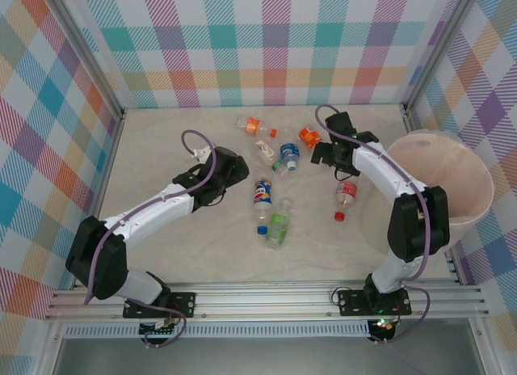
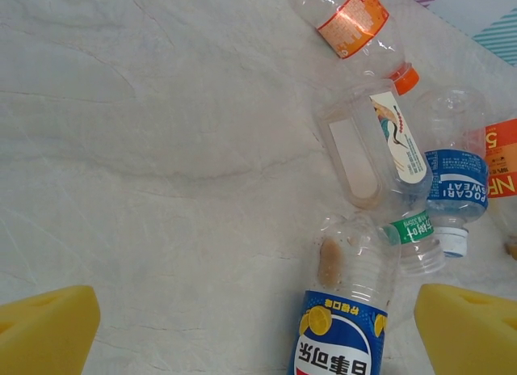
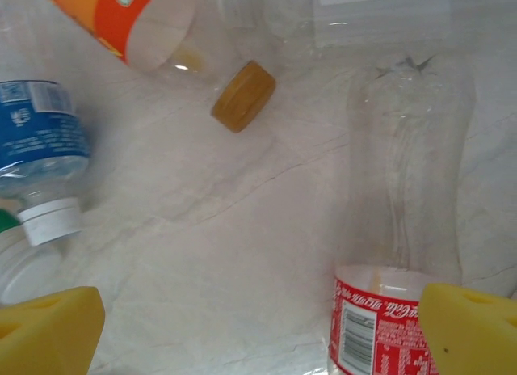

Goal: Put the plastic bottles in the bin

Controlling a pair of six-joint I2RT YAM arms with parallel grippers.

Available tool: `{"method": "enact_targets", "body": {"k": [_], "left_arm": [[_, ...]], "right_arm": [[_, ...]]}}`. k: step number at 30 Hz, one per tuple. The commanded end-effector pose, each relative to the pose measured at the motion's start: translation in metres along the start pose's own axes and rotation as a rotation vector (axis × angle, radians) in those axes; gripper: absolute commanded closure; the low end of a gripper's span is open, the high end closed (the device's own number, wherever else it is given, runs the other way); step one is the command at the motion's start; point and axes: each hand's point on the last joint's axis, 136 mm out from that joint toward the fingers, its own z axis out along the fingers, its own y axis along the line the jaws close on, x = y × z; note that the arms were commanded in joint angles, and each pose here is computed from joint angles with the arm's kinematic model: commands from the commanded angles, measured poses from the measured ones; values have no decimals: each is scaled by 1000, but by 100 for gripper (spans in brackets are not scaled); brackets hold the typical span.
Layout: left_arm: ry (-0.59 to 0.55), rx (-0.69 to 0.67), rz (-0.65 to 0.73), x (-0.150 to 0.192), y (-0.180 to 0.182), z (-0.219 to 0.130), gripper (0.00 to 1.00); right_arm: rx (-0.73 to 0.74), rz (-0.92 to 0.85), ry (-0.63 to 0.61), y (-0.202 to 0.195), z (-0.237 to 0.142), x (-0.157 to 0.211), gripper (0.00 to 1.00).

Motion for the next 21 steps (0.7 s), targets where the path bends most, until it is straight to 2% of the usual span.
{"method": "enact_targets", "body": {"k": [1, 11, 21], "left_arm": [[5, -23, -9, 0, 8, -1, 0], [-3, -42, -12, -1, 15, -3, 0], [14, -50, -17, 3, 15, 2, 0]], "right_arm": [[100, 21, -10, -17, 13, -8, 0], [184, 65, 2, -46, 31, -9, 0], [213, 64, 95, -65, 59, 5, 0]]}}
